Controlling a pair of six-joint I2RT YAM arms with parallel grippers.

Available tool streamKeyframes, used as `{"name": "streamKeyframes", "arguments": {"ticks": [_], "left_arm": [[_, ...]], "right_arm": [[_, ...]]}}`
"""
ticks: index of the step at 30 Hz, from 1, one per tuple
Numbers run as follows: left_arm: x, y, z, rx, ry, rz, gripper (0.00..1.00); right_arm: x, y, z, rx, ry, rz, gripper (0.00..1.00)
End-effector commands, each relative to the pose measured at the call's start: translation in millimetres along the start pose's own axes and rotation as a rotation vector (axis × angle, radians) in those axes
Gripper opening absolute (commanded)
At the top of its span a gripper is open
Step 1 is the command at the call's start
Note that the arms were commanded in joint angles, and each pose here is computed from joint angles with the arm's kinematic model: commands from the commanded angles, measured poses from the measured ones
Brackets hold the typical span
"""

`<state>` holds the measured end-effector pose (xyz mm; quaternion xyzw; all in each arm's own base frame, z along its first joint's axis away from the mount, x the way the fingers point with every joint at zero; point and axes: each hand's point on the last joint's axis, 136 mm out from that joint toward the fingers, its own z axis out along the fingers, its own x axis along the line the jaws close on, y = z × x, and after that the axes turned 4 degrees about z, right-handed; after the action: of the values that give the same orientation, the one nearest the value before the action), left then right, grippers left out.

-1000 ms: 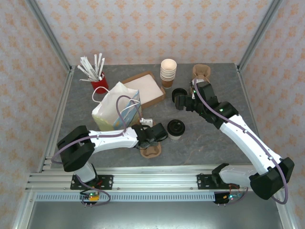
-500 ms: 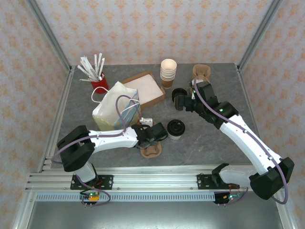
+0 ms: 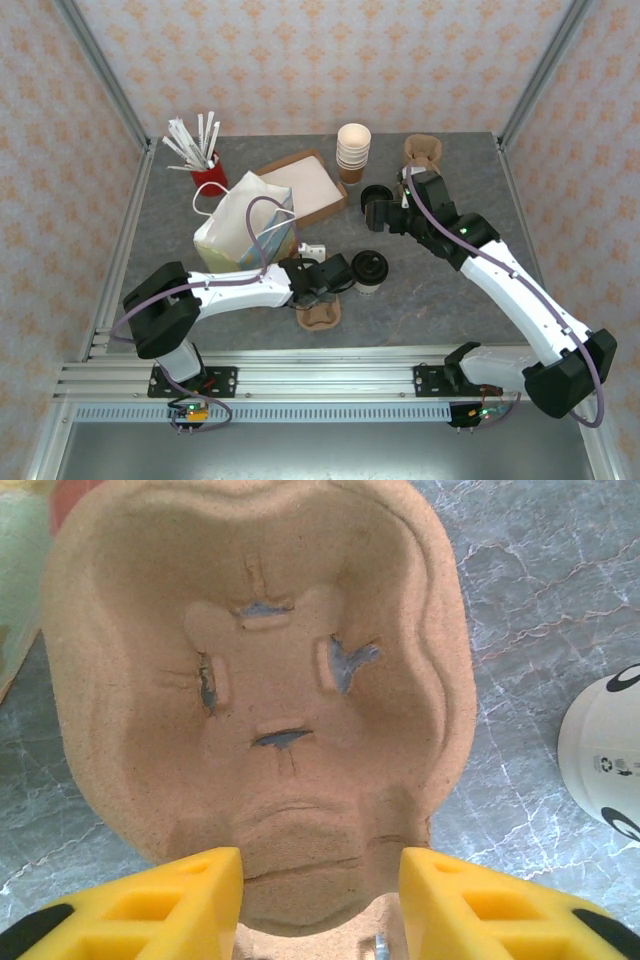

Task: Pack the takeout coffee

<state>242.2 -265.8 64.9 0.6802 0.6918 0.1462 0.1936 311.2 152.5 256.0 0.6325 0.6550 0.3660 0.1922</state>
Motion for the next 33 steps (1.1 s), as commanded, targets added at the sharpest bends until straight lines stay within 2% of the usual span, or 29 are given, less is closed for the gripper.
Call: {"name": "streamKeyframes", "arguments": {"ticks": [1,9,33], "left_arm": [[4,6,1,-0.025,0.031,-0.010,0.48],[10,3,5,-0.032,0.045,-0.037,0.50],[13,-2,14,-0.025,0.074,-0.046,0.45]], "right_arm": [[0,-2,9,0.017,-0.002,0.011,1.00],[1,-4,11,0.022,0.001,0.010,1.00],[1,-9,13,0.035,0.004,0.011,1.00]]}}
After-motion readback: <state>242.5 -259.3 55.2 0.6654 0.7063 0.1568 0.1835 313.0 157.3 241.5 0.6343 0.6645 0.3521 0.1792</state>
